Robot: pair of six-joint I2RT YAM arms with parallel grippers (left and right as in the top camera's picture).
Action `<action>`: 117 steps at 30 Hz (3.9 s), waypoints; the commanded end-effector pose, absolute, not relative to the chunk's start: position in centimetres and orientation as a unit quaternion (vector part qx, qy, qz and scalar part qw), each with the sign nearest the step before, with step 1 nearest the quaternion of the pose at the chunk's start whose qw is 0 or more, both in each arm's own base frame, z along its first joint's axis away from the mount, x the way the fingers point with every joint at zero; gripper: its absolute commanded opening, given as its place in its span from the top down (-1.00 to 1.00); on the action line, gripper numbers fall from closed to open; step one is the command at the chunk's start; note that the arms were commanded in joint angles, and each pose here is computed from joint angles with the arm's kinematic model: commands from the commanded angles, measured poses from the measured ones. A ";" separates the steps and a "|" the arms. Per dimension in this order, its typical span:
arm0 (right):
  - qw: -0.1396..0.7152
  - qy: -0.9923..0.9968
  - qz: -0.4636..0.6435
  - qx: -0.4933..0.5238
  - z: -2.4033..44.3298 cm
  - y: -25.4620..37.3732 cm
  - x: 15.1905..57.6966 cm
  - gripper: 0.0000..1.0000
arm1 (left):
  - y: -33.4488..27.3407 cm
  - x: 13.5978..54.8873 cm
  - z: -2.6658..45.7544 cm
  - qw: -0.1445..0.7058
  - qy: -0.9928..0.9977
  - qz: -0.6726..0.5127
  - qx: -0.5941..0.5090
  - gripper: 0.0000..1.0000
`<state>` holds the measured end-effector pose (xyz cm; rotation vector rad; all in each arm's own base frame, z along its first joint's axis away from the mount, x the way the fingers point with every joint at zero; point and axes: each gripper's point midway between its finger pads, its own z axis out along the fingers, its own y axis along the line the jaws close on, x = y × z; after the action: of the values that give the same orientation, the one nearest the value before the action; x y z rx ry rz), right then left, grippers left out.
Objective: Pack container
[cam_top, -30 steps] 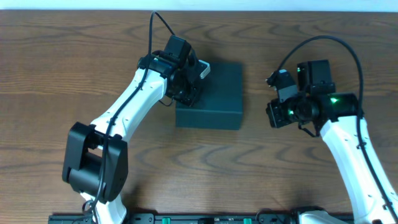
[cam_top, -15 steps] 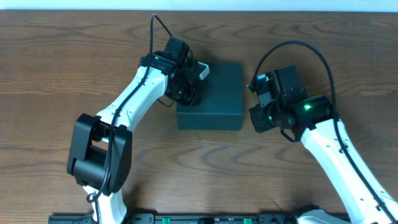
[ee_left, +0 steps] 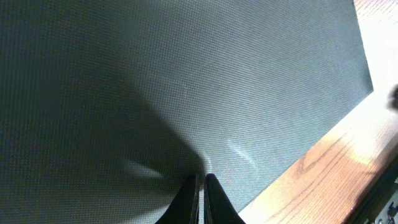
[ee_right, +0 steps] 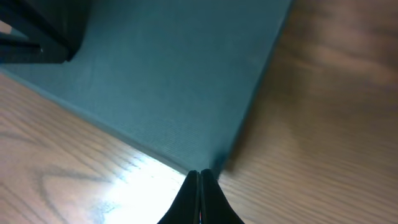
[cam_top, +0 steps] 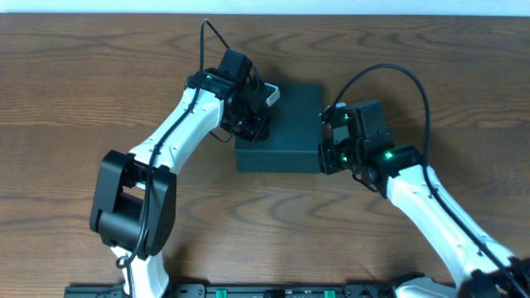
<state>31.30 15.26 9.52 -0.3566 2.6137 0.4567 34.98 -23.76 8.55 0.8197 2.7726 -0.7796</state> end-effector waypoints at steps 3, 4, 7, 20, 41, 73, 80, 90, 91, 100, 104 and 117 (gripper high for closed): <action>0.182 0.956 0.195 -0.125 6.3 16.7 30.8 0.97 | -24.1 33.7 5.9 0.030 0.925 -0.265 0.271 0.88; 0.178 0.956 0.198 -0.124 5.8 16.9 31.0 0.97 | -24.1 33.7 5.9 0.030 0.925 -0.265 0.271 0.88; 0.164 0.959 0.200 -0.117 4.6 17.1 31.1 0.97 | -24.2 33.8 6.2 0.034 0.925 -0.266 0.271 0.88; 0.172 0.957 0.201 -0.118 4.6 17.2 31.5 0.97 | -25.0 33.8 7.1 0.046 0.919 -0.275 0.279 0.88; 0.102 0.970 0.179 -0.129 3.3 18.9 27.1 0.97 | -25.0 33.8 7.1 0.045 0.919 -0.276 0.277 0.88; 0.218 0.968 0.113 -0.047 2.0 21.7 30.9 0.96 | -24.8 33.4 7.0 0.025 0.930 -0.277 0.240 0.88; 0.265 0.944 0.166 -0.108 10.2 21.9 29.1 0.96 | -24.2 33.3 7.8 0.026 0.933 -0.276 0.231 0.88; 0.447 0.876 0.166 -0.074 23.0 15.6 29.5 0.97 | -22.0 34.5 18.1 0.164 0.916 -0.288 0.228 0.88; 0.452 0.874 0.164 -0.064 23.4 14.8 29.5 0.97 | -21.3 34.7 19.4 0.187 0.915 -0.278 0.223 0.88; 0.484 0.860 0.161 -0.034 25.4 12.5 29.6 -0.79 | -16.2 32.6 29.6 0.338 0.891 -0.230 0.196 -0.23; 0.468 0.869 0.155 -0.036 24.5 12.5 29.4 -0.98 | -16.0 31.7 30.9 0.351 0.886 -0.233 0.193 -0.90; 0.328 0.938 0.100 -0.044 17.6 11.0 26.2 -0.98 | -14.9 28.4 27.9 0.262 0.922 -0.224 0.176 -0.91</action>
<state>26.03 11.23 17.82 -0.1183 2.4483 0.2738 28.38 -15.08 27.82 0.4900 2.4912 -0.6133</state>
